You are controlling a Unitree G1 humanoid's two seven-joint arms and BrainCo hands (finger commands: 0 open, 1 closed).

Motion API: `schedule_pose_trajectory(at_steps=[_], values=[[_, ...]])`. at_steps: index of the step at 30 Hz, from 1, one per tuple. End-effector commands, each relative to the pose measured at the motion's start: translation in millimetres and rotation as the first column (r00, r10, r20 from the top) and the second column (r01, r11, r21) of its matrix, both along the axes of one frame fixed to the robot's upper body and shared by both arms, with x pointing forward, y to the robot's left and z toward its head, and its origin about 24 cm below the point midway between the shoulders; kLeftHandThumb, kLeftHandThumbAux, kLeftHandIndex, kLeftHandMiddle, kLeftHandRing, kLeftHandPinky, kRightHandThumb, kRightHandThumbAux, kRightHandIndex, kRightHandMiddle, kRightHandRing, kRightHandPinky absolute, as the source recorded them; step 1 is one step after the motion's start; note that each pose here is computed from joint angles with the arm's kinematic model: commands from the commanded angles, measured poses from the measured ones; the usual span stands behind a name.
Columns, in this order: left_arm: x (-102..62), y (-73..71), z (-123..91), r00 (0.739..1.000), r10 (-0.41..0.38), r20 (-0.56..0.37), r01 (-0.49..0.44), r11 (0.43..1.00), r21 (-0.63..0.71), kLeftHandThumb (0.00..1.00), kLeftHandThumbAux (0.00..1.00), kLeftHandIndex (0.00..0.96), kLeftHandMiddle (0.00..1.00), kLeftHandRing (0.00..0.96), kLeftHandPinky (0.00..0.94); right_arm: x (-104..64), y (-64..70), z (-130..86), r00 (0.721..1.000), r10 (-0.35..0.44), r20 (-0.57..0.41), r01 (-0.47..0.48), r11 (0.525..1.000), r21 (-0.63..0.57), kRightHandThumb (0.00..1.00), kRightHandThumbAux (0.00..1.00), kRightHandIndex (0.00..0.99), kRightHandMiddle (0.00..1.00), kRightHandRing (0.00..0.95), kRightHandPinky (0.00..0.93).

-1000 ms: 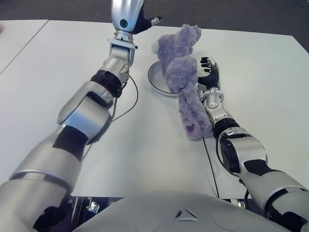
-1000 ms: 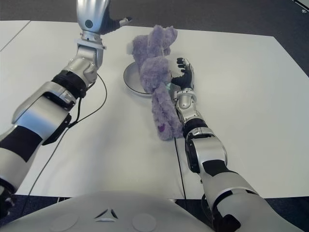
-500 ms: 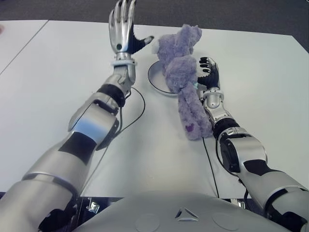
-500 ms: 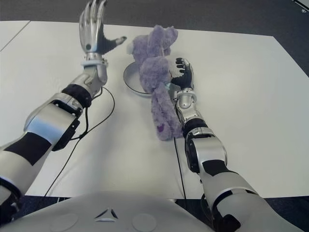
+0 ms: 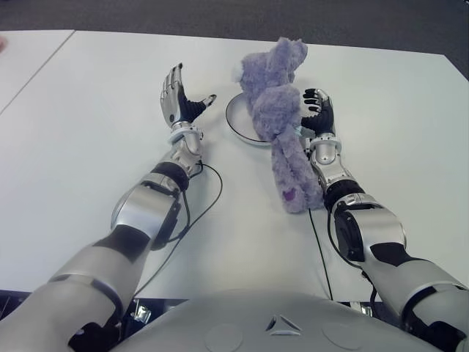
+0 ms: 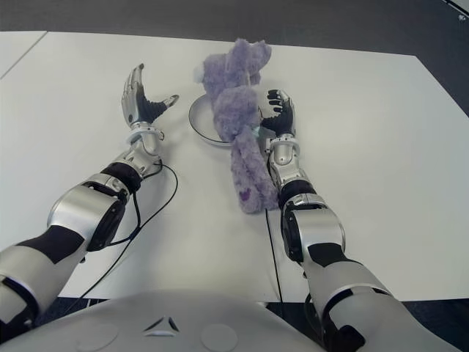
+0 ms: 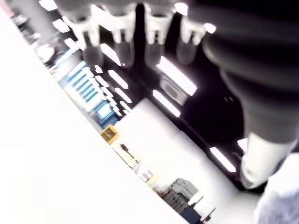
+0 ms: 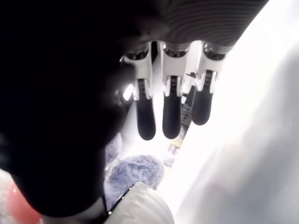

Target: Put the doll into the plate.

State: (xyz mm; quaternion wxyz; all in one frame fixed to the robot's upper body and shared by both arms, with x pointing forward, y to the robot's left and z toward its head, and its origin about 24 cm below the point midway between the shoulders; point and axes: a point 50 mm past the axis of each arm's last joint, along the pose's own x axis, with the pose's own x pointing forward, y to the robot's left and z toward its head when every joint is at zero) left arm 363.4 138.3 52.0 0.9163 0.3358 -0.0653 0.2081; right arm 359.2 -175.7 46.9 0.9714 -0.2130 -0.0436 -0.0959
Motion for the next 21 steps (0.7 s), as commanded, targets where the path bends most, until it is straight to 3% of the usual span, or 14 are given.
schedule_pose_trajectory(at_steps=[1,6,13,18,21], values=[[-33.7,7.8,-57.2,0.978,-0.015,-0.206,-0.016,0.989,-0.150,0.000,0.672,0.000,0.057,0.078,0.138,-100.7,2.4,-126.4,0.891,-0.034,-0.452,0.081,0.993,0.085,0.000,0.895,0.259,0.299,0.276,0.265],[-41.9,12.4,-68.0,0.971,-0.033,-0.237,-0.021,0.975,-0.220,0.000,0.670,0.004,0.077,0.085,0.102,-100.6,1.3,-126.5,0.890,-0.032,-0.456,0.091,0.990,0.109,0.000,0.881,0.259,0.303,0.280,0.264],[-51.6,5.9,-76.4,0.974,-0.055,-0.220,-0.017,0.950,-0.313,0.000,0.660,0.031,0.087,0.087,0.091,-101.0,-1.5,-127.7,0.881,-0.036,-0.471,0.114,0.984,0.137,0.000,0.899,0.258,0.301,0.280,0.272],[-57.7,0.8,-86.0,0.958,-0.112,-0.264,-0.003,0.917,-0.398,0.000,0.595,0.040,0.078,0.082,0.095,-100.6,-2.6,-127.7,0.880,-0.034,-0.474,0.119,0.982,0.149,0.000,0.918,0.253,0.295,0.274,0.270],[-67.3,-4.6,-99.5,0.932,-0.172,-0.319,-0.008,0.870,-0.493,0.000,0.556,0.044,0.073,0.079,0.098,-100.2,-3.6,-127.2,0.881,-0.033,-0.472,0.121,0.980,0.158,0.000,0.928,0.250,0.292,0.270,0.270]])
